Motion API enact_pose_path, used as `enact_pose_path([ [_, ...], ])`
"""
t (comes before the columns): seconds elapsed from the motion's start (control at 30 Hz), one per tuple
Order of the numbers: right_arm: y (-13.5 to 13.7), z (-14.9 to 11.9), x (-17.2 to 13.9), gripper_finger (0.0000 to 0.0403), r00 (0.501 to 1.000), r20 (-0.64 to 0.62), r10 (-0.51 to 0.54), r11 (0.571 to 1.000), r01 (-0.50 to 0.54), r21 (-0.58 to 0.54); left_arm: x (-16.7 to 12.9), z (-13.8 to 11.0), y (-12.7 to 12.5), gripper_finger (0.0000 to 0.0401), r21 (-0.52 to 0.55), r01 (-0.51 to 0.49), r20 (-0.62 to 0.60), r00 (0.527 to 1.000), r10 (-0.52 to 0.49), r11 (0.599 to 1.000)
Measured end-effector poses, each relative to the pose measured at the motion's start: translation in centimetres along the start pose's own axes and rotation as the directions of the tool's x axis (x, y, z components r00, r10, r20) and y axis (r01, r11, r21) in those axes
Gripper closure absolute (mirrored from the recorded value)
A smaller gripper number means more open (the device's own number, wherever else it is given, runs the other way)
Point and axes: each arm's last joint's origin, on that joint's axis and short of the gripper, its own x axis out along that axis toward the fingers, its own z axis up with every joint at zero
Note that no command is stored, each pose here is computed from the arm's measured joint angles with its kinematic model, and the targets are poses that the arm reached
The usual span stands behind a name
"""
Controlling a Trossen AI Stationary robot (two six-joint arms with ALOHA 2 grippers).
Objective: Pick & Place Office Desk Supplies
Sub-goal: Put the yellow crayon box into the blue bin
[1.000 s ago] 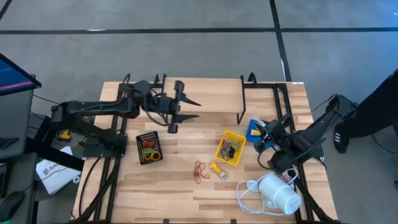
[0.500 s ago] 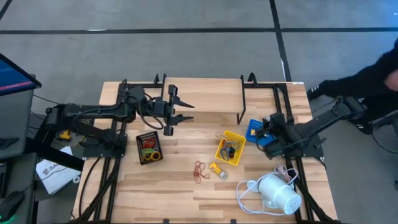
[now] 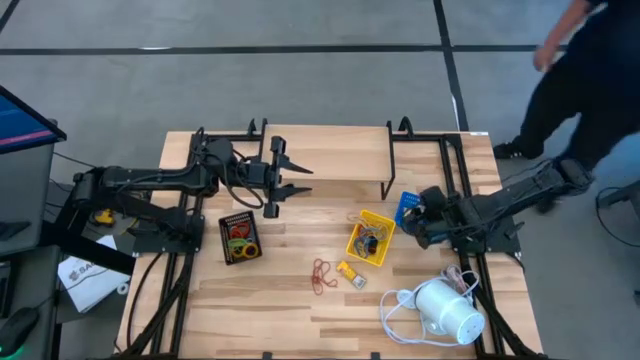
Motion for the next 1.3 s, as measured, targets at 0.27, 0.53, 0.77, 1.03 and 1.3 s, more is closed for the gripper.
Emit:
enact_pose_path([
  [0.27,2.7,2.9,-3.5,0.0098,0.937,0.170,0.306,0.952,-0.304,-0.038,0.0,-1.2,-1.1,0.0242,-0.101,0.146,-0.097,0.983,-0.156,0.984],
  [0.53,7.0,7.2,-10.3,0.0092,0.652,0.309,0.693,0.721,-0.613,-0.323,3.0,-8.8,-10.0,0.0242,-0.272,0.338,-0.498,0.752,-0.432,0.901],
  [0.77,7.8,8.7,-10.3,0.0092,0.767,0.219,0.603,0.779,-0.508,-0.367,6.1,-14.0,-16.7,0.0242,-0.170,0.499,-0.718,0.528,-0.454,0.850],
  [1.03,8.7,9.3,-8.3,0.0092,0.810,0.151,0.566,0.796,-0.491,-0.353,11.6,-16.1,-18.9,0.0242,-0.054,0.604,-0.845,0.397,-0.359,0.795],
  [1.3,8.6,9.4,-8.5,0.0092,0.803,0.149,0.577,0.790,-0.503,-0.350,14.2,-16.4,-19.3,0.0242,0.051,0.624,-0.826,0.465,-0.318,0.780],
])
